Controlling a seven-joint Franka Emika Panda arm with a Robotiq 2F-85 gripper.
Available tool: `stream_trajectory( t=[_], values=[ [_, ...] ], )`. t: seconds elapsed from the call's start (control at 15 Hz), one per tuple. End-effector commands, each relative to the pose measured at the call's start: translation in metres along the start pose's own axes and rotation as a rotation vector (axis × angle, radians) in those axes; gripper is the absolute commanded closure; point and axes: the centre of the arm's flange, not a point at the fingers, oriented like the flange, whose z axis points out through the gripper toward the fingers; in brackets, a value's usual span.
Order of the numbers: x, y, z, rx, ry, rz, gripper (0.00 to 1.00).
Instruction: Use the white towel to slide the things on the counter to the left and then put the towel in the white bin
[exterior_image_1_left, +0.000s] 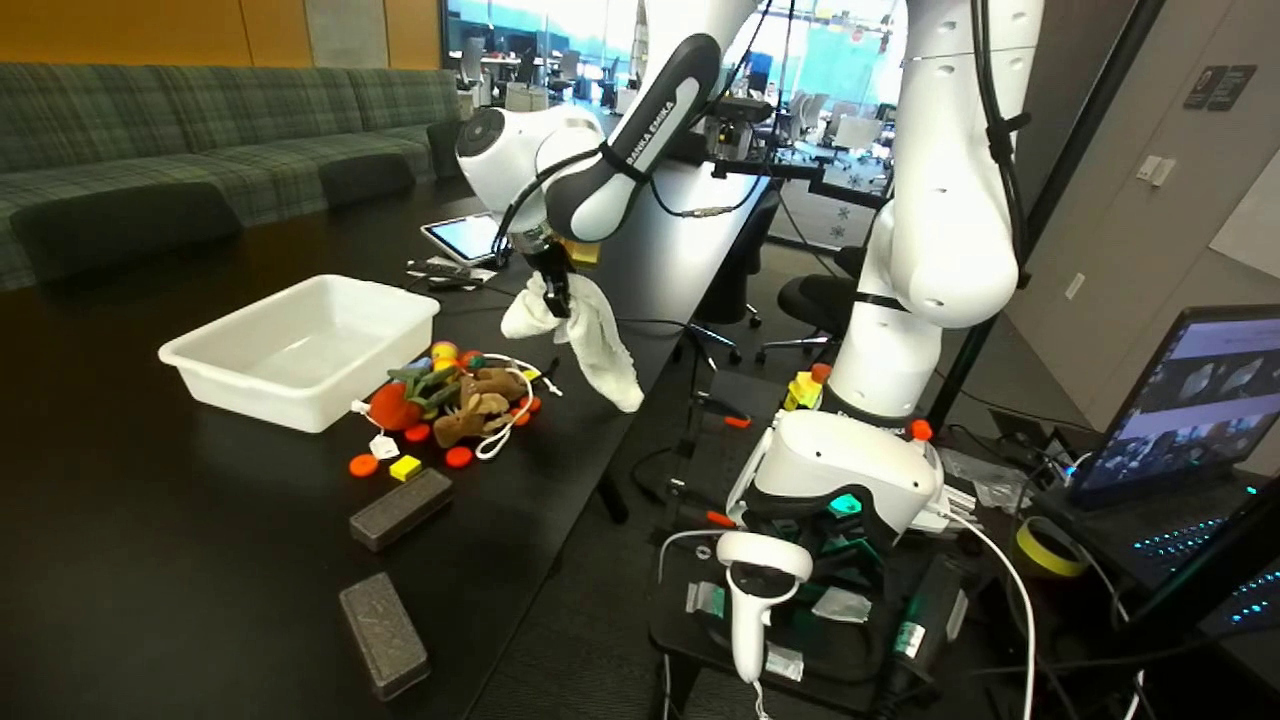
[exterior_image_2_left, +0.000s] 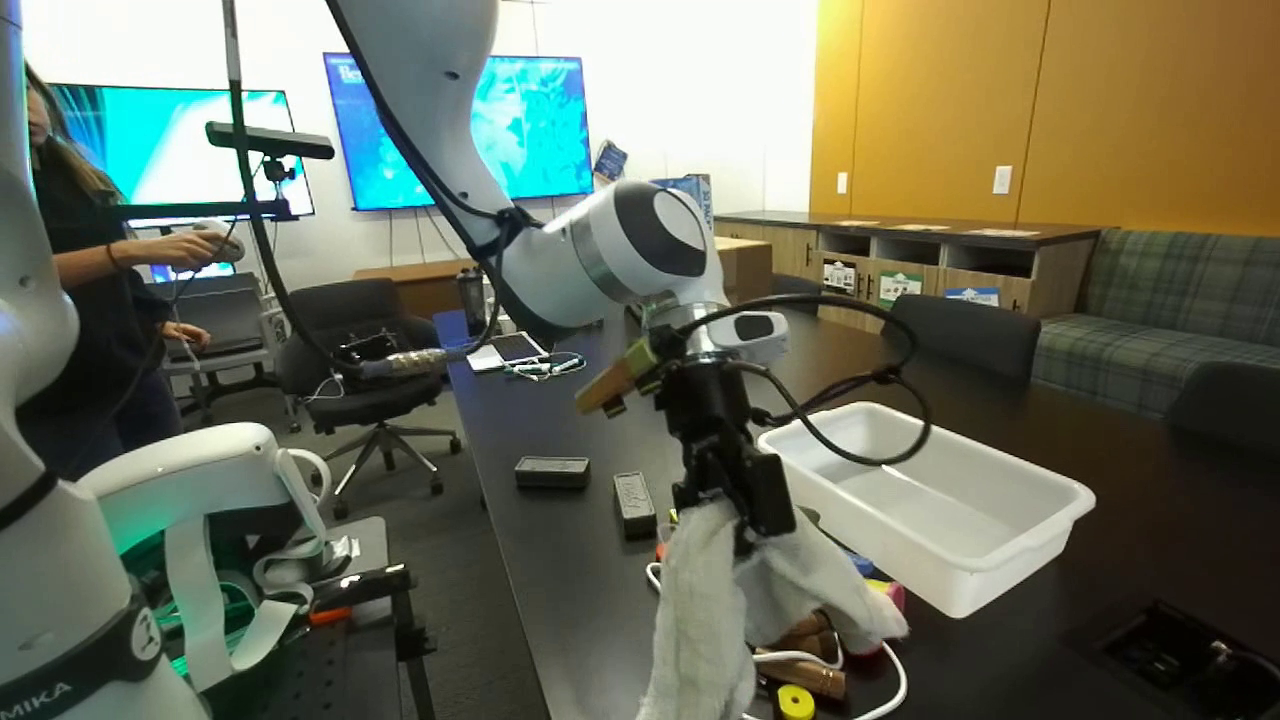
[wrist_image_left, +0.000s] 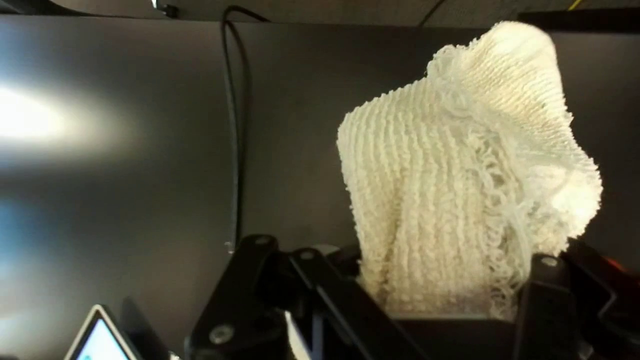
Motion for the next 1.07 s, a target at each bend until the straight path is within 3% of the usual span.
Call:
stream_trajectory(
  t=[0.0,0.27,0.4,0.67,1.0],
  values=[
    [0.054,0.024,0.059,-0.13,0.033,0.153,0.95],
    [0.103,0.037,0.115,-0.255,0.047,0.315,0.95],
    [0.124,0.032,0.135,-0.28,0.048,0.377,0.95],
    [0.148,0.008,0.169,-0.265,0.008,0.399,0.95],
    [0.127,-0.051,0.181,-0.203,-0.067,0.334,0.95]
  ],
)
